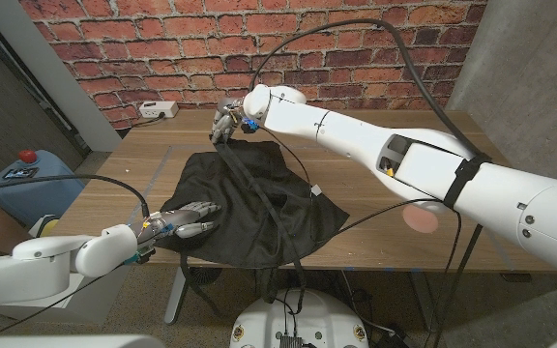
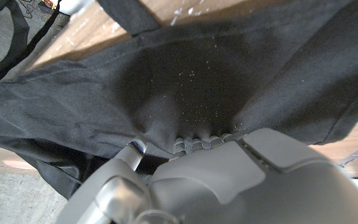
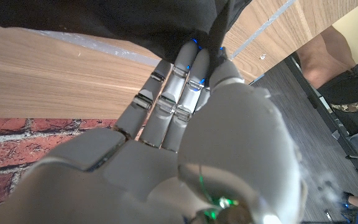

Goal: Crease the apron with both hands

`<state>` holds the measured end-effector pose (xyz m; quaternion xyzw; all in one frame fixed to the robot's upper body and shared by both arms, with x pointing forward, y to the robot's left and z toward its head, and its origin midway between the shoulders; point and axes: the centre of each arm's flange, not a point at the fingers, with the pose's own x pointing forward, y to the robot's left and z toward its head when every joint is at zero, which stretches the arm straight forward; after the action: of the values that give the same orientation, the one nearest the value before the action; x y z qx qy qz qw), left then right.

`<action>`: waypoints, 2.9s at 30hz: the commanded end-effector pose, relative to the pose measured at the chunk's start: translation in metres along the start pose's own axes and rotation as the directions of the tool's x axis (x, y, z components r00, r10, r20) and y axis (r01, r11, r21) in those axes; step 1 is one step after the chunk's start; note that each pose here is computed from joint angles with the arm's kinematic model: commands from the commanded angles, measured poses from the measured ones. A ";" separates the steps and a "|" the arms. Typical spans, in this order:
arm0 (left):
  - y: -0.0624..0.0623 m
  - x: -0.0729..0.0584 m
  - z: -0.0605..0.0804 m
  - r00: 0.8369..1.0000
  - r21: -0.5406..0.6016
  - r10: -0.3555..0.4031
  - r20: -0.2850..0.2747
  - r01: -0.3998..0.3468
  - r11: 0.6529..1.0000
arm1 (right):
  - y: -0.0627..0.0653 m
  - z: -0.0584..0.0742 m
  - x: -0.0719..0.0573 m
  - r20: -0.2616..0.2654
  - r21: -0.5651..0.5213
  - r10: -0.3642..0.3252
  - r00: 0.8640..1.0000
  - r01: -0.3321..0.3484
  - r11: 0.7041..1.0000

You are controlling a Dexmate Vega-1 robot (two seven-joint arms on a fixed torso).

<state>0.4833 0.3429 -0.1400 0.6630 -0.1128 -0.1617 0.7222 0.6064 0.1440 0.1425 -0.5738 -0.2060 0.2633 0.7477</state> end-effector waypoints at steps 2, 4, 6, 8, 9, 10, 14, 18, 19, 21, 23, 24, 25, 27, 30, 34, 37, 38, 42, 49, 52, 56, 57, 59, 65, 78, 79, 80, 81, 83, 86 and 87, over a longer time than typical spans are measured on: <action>-0.002 0.000 0.003 1.000 -0.010 0.003 -0.006 -0.003 1.000 | 0.022 -0.007 0.028 -0.059 -0.016 0.039 0.998 -0.040 0.999; -0.003 0.001 0.004 1.000 -0.010 0.001 -0.005 -0.001 1.000 | 0.025 -0.008 0.032 -0.067 -0.020 0.041 0.997 -0.043 0.999; -0.003 0.001 0.005 1.000 -0.009 0.003 -0.003 -0.003 1.000 | 0.027 -0.010 0.036 -0.075 -0.020 0.045 0.996 -0.047 0.999; -0.003 0.001 0.006 1.000 -0.012 0.004 -0.004 -0.004 1.000 | 0.029 -0.011 0.040 -0.084 -0.024 0.045 0.995 -0.047 0.999; -0.003 0.001 0.006 1.000 -0.013 0.005 -0.005 -0.005 1.000 | 0.031 -0.012 0.042 -0.087 -0.023 0.047 0.995 -0.049 0.999; -0.003 0.001 0.006 1.000 -0.011 0.005 -0.005 -0.005 1.000 | 0.032 -0.013 0.044 -0.089 -0.024 0.050 0.995 -0.052 0.998; -0.003 0.000 0.007 1.000 -0.015 0.007 -0.008 -0.007 1.000 | 0.038 -0.017 0.050 -0.089 -0.015 0.003 0.996 -0.004 1.000; -0.004 -0.001 0.008 1.000 -0.018 0.007 -0.012 -0.007 1.000 | 0.042 -0.017 0.051 -0.082 -0.018 -0.017 0.996 0.015 1.000; -0.004 -0.002 0.009 1.000 -0.019 0.008 -0.012 -0.008 1.000 | 0.043 -0.016 0.051 -0.083 -0.016 -0.016 0.996 0.015 1.000; -0.005 -0.002 0.009 1.000 -0.021 0.009 -0.014 -0.009 1.000 | 0.044 -0.016 0.051 -0.080 -0.015 -0.017 0.997 0.015 1.000; -0.005 -0.003 0.009 1.000 -0.023 0.009 -0.016 -0.009 1.000 | 0.044 -0.015 0.052 -0.083 -0.013 -0.007 0.997 0.006 1.000; -0.005 -0.003 0.009 1.000 -0.024 0.008 -0.017 -0.009 1.000 | 0.044 -0.015 0.052 -0.083 -0.015 -0.003 0.997 0.002 1.000; -0.005 -0.003 0.009 1.000 -0.023 0.007 -0.018 -0.008 1.000 | 0.044 -0.015 0.052 -0.083 -0.015 -0.003 0.997 0.002 1.000; -0.006 -0.003 0.009 1.000 -0.024 0.007 -0.018 -0.007 1.000 | 0.044 -0.015 0.052 -0.083 -0.012 0.001 0.997 -0.002 1.000; -0.005 -0.003 0.009 1.000 -0.023 0.004 -0.018 -0.004 1.000 | 0.044 -0.016 0.052 -0.085 -0.012 0.004 0.996 -0.005 1.000; -0.003 -0.002 0.009 1.000 -0.020 0.002 -0.014 -0.002 1.000 | 0.040 -0.018 0.051 -0.087 -0.011 0.009 0.996 -0.010 1.000; -0.001 0.000 0.009 1.000 -0.017 0.001 -0.011 -0.002 1.000 | 0.035 -0.016 0.050 -0.084 -0.004 0.016 0.996 -0.016 1.000; -0.001 0.000 0.009 1.000 -0.016 0.001 -0.010 -0.002 1.000 | 0.034 -0.016 0.049 -0.082 -0.001 0.016 0.997 -0.016 1.000; 0.001 0.002 0.009 1.000 -0.013 0.002 -0.005 -0.002 1.000 | 0.026 -0.010 0.048 -0.072 -0.007 0.037 0.997 -0.037 0.999; 0.001 0.004 0.009 1.000 -0.018 0.006 -0.003 -0.006 1.000 | 0.024 -0.005 0.046 -0.062 -0.001 0.101 0.993 -0.101 0.995; 0.000 0.003 0.009 1.000 -0.019 0.005 -0.004 -0.005 1.000 | 0.028 -0.006 0.046 -0.062 0.005 0.114 0.992 -0.114 0.994; -0.001 0.003 0.008 1.000 -0.023 0.002 -0.007 -0.002 1.000 | 0.032 -0.009 0.045 -0.057 0.015 0.138 0.989 -0.137 0.990; -0.002 0.003 0.008 1.000 -0.023 0.001 -0.007 -0.001 1.000 | 0.032 -0.011 0.045 -0.056 0.023 0.141 0.988 -0.140 0.990; -0.002 0.002 0.008 1.000 -0.022 0.000 -0.008 0.000 1.000 | 0.031 -0.015 0.042 -0.051 0.033 0.143 0.988 -0.141 0.989; -0.001 0.004 0.006 1.000 -0.018 -0.002 -0.004 0.002 1.000 | 0.022 -0.027 0.028 -0.038 0.063 0.103 0.994 -0.101 0.993; 0.008 0.013 0.005 1.000 0.004 -0.008 0.023 0.008 1.000 | -0.002 -0.028 -0.010 -0.008 0.043 0.057 0.998 -0.056 0.997; 0.009 0.013 0.005 1.000 0.005 -0.009 0.025 0.008 1.000 | -0.003 -0.028 -0.011 -0.005 0.046 0.058 0.998 -0.058 0.997; 0.009 0.013 0.005 1.000 0.007 -0.008 0.026 0.008 1.000 | -0.004 -0.028 -0.013 -0.007 0.049 0.058 0.998 -0.058 0.997; 0.009 0.014 0.004 1.000 0.007 -0.009 0.026 0.009 1.000 | -0.004 -0.029 -0.015 -0.006 0.049 0.059 0.998 -0.058 0.997; 0.009 0.014 0.005 1.000 0.007 -0.010 0.028 0.009 1.000 | -0.005 -0.031 -0.018 -0.006 0.048 0.055 0.998 -0.055 0.997; 0.010 0.015 0.005 1.000 0.006 -0.010 0.029 0.009 1.000 | -0.006 -0.035 -0.024 -0.002 0.060 0.043 0.999 -0.043 0.997; 0.010 0.015 0.005 0.999 0.008 -0.010 0.030 0.009 1.000 | -0.006 -0.036 -0.026 0.003 0.059 0.038 0.999 -0.038 0.998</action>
<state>0.4923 0.3344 -0.1339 0.6615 -0.1172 -0.1708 0.7208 0.6256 0.1190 0.1330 -0.5637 -0.1714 0.2868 0.7554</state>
